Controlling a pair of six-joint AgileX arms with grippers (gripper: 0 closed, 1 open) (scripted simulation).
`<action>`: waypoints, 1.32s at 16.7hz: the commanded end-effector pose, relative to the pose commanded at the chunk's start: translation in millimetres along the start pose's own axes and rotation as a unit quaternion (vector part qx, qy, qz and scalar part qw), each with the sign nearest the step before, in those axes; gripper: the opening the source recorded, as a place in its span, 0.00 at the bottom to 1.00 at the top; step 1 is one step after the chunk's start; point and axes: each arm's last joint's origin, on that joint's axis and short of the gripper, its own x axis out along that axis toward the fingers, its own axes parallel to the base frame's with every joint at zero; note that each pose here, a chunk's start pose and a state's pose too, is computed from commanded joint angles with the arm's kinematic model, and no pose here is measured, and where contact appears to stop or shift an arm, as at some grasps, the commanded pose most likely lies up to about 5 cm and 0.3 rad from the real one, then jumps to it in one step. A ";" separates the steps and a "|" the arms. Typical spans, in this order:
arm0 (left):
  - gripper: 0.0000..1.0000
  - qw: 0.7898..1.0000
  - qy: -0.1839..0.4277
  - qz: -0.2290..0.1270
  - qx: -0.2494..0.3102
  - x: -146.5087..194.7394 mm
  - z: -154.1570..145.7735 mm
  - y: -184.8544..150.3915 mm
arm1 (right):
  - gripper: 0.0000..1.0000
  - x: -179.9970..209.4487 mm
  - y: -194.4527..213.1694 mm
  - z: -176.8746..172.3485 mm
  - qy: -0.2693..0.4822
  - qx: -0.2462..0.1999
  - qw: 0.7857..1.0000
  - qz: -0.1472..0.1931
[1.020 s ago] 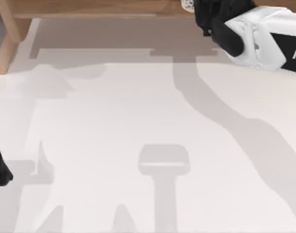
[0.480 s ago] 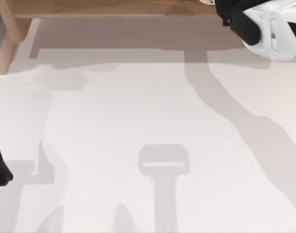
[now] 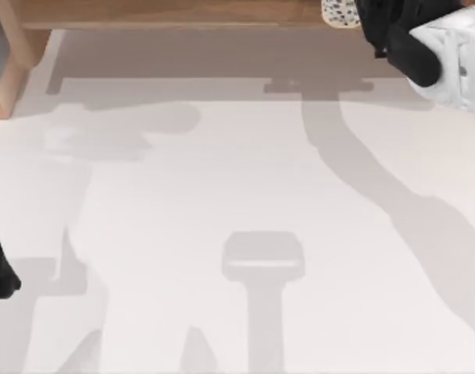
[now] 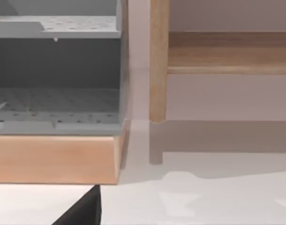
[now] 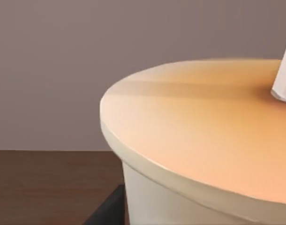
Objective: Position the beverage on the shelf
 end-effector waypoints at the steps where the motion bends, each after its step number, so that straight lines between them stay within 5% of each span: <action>1: 1.00 1.000 0.000 0.000 0.000 0.0 0.0 0.0 | 0.00 -3.4 -1.0 -2.4 0.007 0.000 1.000 0.003; 19: 1.00 1.000 0.000 0.000 0.000 0.0 0.0 0.0 | 0.00 66.2 3.2 -26.6 -0.031 -0.005 0.999 -0.017; 22: 1.00 1.000 0.000 0.000 0.000 0.0 0.0 0.0 | 0.23 66.2 3.2 -26.6 -0.031 -0.005 0.999 -0.017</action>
